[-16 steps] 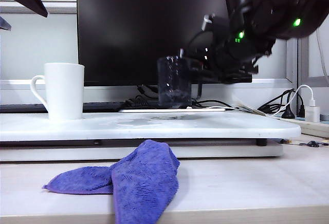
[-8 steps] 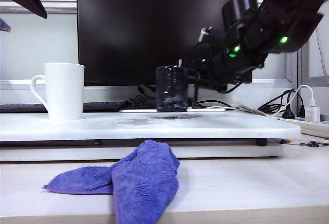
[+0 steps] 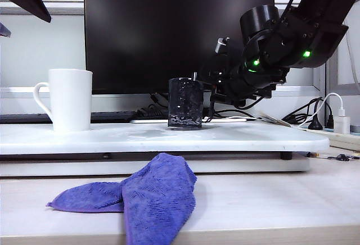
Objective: Carefully pick up the black cup and pour some water from the black cup into the white cup.
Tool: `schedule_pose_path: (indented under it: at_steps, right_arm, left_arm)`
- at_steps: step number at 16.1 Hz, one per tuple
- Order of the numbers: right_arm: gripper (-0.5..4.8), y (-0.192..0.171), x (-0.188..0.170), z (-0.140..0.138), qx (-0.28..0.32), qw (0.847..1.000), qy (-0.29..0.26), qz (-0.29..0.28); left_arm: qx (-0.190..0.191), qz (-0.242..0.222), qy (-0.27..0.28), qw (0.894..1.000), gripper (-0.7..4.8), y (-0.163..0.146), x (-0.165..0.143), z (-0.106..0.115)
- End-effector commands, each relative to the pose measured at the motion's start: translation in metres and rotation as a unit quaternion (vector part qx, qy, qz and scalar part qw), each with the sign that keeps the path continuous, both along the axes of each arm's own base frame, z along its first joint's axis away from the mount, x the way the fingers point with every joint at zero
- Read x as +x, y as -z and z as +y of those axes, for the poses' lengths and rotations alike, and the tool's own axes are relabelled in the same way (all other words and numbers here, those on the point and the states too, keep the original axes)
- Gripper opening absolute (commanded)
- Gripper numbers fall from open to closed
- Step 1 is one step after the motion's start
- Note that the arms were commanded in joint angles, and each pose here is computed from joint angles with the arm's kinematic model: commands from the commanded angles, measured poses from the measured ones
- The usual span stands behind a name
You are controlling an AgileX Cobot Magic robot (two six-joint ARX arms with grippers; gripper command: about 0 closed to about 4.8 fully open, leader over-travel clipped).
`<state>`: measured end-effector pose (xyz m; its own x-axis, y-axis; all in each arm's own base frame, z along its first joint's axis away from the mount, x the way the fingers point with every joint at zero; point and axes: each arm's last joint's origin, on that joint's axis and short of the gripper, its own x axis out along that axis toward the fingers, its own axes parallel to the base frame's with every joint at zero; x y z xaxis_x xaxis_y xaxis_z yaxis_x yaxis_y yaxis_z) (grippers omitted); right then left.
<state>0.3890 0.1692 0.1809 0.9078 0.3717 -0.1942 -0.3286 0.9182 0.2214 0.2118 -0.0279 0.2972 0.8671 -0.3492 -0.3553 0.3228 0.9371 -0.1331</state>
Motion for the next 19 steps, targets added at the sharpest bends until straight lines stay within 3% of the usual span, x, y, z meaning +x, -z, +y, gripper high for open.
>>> schedule_pose_path:
  at_steps: [1, 8, 12, 13, 14, 15, 17, 19]
  right_arm:
    - [-0.06, 0.0007, 0.0, 0.0009, -0.003, 1.0, -0.001, 0.0]
    - [-0.06, 0.0026, -0.0007, 0.0015, -0.063, 0.998, -0.015, -0.014]
    - [-0.05, 0.0027, -0.0008, 0.0014, -0.065, 0.998, -0.016, -0.013]
    - [0.24, 0.0027, -0.0008, 0.0014, -0.065, 0.998, -0.016, -0.013]
    - [1.13, 0.0031, -0.0009, 0.0014, -0.066, 0.998, -0.016, -0.012]
    - [1.59, 0.0033, -0.0009, 0.0014, -0.066, 0.998, -0.016, -0.011]
    - [1.82, 0.004, -0.001, 0.0013, -0.07, 0.997, -0.016, -0.008]
    - [2.54, 0.0016, -0.0014, 0.0011, -0.07, 0.997, -0.017, -0.012]
  left_arm:
    - [0.001, -0.006, 0.003, 1.0, 4.62, -0.0016, -0.0004, 0.0]
    - [0.005, -0.008, 0.002, 1.0, 4.62, -0.0017, -0.0004, 0.0001]
    - [0.005, -0.008, 0.002, 1.0, 4.62, -0.0017, -0.0004, 0.0001]
    - [0.005, -0.008, 0.002, 1.0, 4.62, -0.0017, -0.0004, 0.0001]
    - [0.005, -0.008, 0.003, 1.0, 4.62, -0.0017, -0.0004, 0.0001]
    - [0.005, -0.008, 0.003, 1.0, 4.62, -0.0017, -0.0004, 0.0001]
    - [0.005, -0.008, 0.003, 1.0, 4.62, -0.0017, -0.0004, 0.0001]
    - [0.005, -0.008, 0.003, 1.0, 4.62, -0.0017, -0.0004, 0.0001]
